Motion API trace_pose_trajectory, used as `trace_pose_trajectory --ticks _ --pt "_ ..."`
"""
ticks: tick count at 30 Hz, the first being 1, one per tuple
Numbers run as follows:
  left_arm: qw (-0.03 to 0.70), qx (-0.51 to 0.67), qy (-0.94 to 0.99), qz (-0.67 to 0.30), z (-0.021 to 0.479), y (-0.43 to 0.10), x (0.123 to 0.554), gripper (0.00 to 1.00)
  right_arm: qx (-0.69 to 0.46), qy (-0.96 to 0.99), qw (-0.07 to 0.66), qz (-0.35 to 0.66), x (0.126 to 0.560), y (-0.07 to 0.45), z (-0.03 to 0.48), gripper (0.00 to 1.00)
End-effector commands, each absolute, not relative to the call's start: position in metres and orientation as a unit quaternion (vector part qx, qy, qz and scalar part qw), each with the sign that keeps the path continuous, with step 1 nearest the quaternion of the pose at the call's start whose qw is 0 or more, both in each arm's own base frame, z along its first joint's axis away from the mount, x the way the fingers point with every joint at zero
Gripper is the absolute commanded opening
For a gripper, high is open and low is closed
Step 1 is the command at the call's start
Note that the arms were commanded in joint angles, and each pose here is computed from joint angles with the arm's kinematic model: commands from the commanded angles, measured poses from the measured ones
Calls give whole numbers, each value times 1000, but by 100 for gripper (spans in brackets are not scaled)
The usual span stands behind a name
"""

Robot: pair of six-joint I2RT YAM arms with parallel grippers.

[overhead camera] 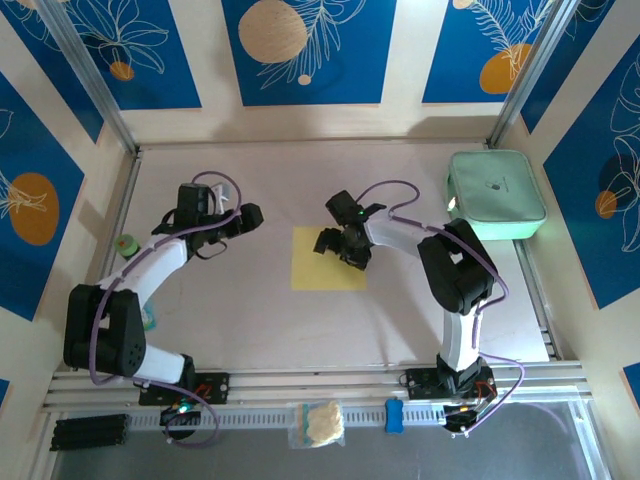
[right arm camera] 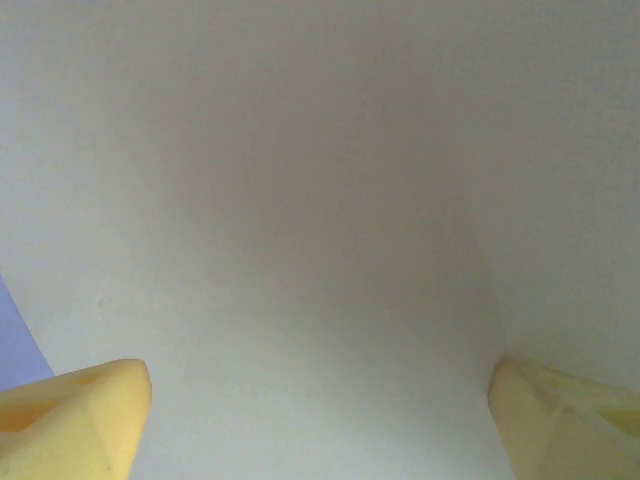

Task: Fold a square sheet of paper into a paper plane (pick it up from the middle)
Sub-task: First fold the square sheet of paper in half at the center of the table.

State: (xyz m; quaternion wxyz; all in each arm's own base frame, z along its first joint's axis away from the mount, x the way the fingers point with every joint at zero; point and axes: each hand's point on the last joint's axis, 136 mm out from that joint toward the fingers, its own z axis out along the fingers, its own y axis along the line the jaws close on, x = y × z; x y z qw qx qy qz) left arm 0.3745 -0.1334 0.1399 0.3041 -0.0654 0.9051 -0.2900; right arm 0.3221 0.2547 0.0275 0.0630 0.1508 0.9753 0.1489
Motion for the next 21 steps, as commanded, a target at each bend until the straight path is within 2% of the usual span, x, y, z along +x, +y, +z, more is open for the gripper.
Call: trace_pose_trajectory --ticks 1,6,10,14,21 --pt "286 -60 914 -282 136 -142 374 100 199 967 21 157 292 268 12 90" --pt "271 -47 923 -269 127 -157 371 100 203 952 0 228 281 309 15 89" --pt "246 -29 939 -240 116 -171 361 100 190 941 43 278 298 312 46 89" --pt "214 -17 958 -191 102 -182 347 100 196 927 110 301 314 278 76 90" --pt "158 18 980 -118 80 -215 322 99 191 933 190 239 327 195 85 100"
